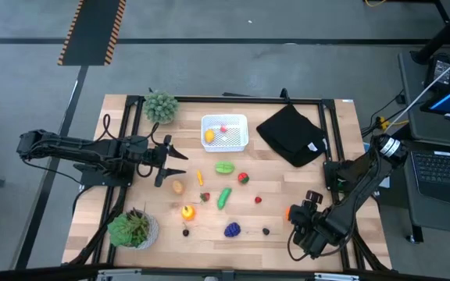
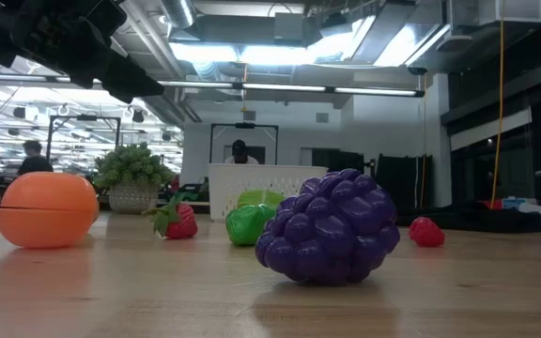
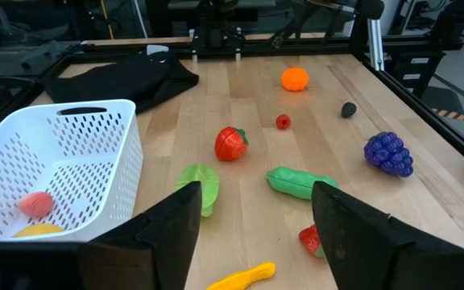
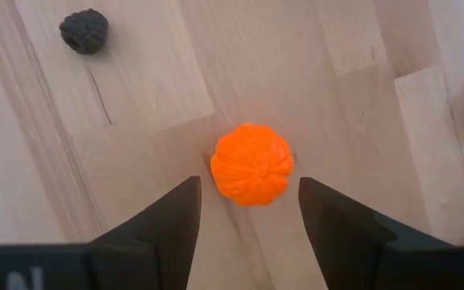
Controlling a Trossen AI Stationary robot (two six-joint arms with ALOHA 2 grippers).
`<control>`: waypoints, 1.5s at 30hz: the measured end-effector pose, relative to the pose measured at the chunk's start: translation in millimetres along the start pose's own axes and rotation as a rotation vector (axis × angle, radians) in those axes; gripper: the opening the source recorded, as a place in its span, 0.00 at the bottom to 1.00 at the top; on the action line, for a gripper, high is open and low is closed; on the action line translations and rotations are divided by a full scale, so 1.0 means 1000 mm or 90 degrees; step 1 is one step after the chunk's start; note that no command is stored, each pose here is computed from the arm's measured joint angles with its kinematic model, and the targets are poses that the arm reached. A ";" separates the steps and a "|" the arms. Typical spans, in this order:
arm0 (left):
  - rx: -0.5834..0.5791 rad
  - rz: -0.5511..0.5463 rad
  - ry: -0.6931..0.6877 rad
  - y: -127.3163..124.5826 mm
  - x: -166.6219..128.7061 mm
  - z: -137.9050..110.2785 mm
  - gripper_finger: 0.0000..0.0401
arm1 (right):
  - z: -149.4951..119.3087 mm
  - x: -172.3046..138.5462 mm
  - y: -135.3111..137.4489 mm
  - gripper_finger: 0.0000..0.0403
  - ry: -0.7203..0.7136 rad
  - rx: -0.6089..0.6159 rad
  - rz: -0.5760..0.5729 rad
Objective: Pick and placing Produce into tupperware
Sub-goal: Put the pumpkin into the white bin
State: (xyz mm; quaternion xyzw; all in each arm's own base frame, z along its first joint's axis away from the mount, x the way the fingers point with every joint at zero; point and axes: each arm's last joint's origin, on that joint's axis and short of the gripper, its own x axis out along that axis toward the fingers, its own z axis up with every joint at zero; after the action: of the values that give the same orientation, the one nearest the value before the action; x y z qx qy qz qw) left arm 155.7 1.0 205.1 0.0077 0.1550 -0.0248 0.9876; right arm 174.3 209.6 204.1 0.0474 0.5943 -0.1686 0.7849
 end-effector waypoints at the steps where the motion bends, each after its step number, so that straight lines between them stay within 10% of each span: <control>1: 0.000 0.000 0.000 0.000 0.000 0.000 0.57 | 0.000 0.000 0.000 0.53 0.000 0.000 0.000; 45: 0.001 0.000 0.001 0.000 0.000 0.000 0.58 | 0.002 0.000 0.005 0.53 -0.011 0.011 0.029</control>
State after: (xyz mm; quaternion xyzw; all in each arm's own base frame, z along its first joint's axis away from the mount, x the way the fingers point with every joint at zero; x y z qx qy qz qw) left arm 155.7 1.0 205.0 0.0086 0.1556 -0.0250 0.9875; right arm 177.4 213.4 204.2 0.0666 0.5848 -0.1562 0.7932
